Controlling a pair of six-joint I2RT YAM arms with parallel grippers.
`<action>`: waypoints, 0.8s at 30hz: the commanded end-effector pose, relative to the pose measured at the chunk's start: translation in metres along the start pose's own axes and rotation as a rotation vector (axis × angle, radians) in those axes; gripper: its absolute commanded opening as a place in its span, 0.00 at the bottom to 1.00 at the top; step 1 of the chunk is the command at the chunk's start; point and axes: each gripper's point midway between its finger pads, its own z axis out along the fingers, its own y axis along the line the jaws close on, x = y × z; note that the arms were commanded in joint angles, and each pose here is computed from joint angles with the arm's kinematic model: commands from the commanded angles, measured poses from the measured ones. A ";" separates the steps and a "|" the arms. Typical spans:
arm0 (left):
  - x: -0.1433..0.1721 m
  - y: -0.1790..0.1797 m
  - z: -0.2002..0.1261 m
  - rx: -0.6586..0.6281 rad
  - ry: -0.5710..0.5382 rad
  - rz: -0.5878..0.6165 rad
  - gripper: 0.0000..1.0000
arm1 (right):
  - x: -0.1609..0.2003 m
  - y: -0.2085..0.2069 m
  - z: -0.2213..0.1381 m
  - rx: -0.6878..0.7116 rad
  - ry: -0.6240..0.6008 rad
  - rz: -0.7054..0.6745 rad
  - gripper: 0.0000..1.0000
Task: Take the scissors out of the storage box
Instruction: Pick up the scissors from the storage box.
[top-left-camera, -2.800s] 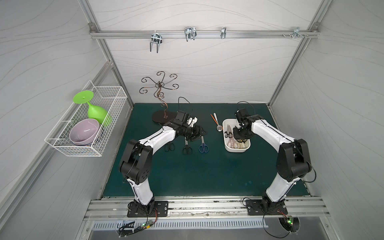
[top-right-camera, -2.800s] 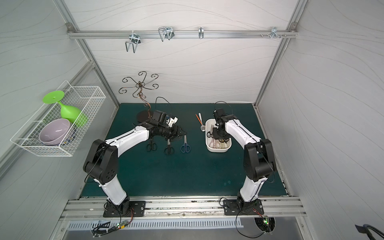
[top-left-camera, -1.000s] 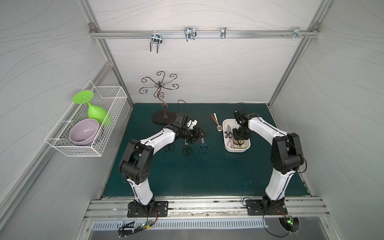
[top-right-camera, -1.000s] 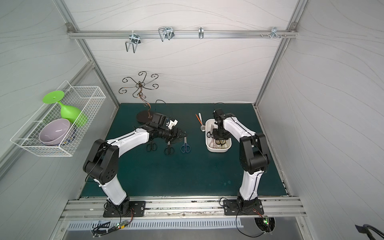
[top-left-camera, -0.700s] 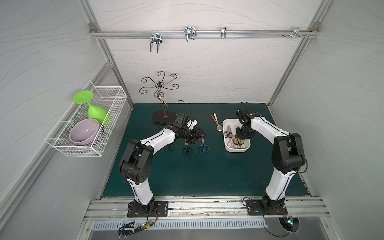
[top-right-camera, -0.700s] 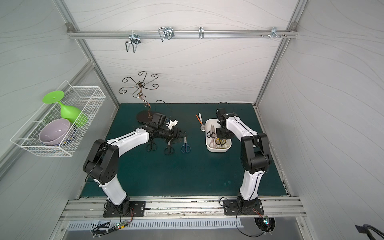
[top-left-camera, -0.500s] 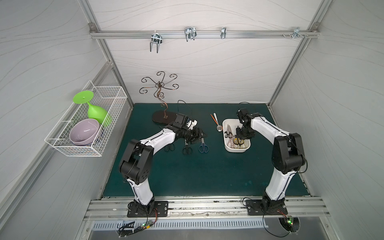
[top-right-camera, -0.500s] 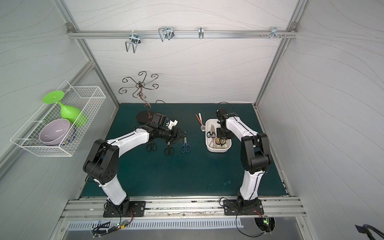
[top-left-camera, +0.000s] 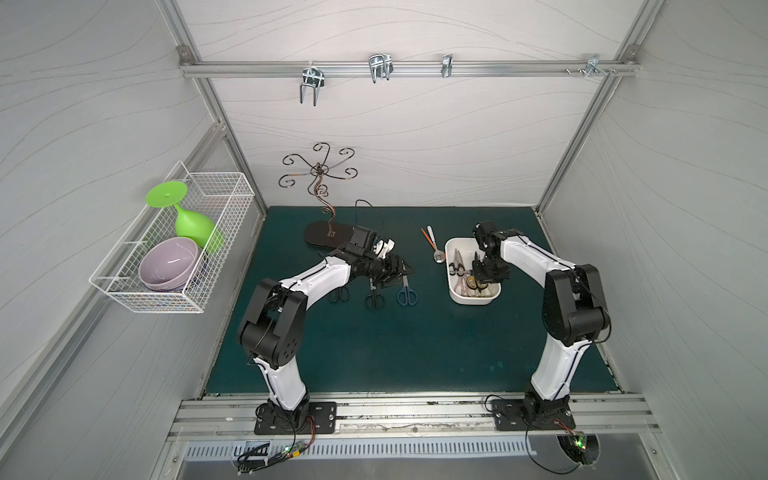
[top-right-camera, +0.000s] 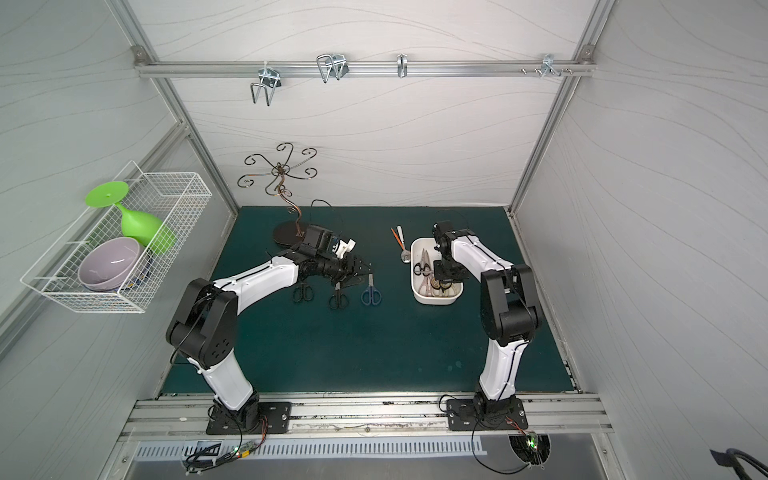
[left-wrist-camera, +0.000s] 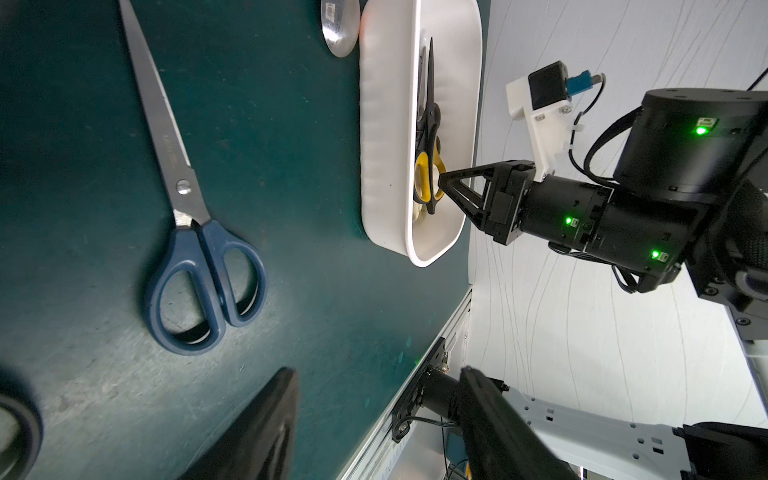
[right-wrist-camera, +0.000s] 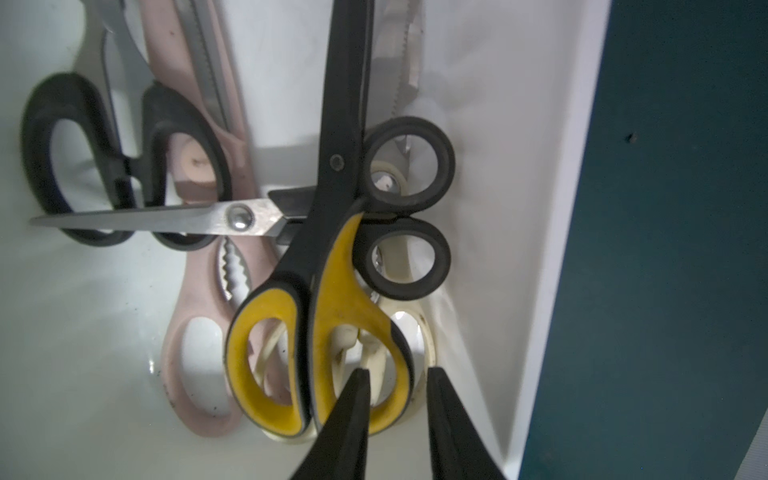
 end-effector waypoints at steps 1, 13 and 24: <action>-0.010 -0.018 -0.004 0.037 -0.016 0.036 0.65 | 0.003 0.000 0.011 -0.001 0.021 0.010 0.28; -0.009 -0.016 -0.004 0.033 -0.020 0.035 0.65 | -0.003 0.001 0.012 -0.014 -0.008 0.033 0.16; -0.009 -0.016 -0.004 0.043 -0.024 0.030 0.65 | -0.016 -0.004 -0.034 -0.046 -0.146 0.027 0.10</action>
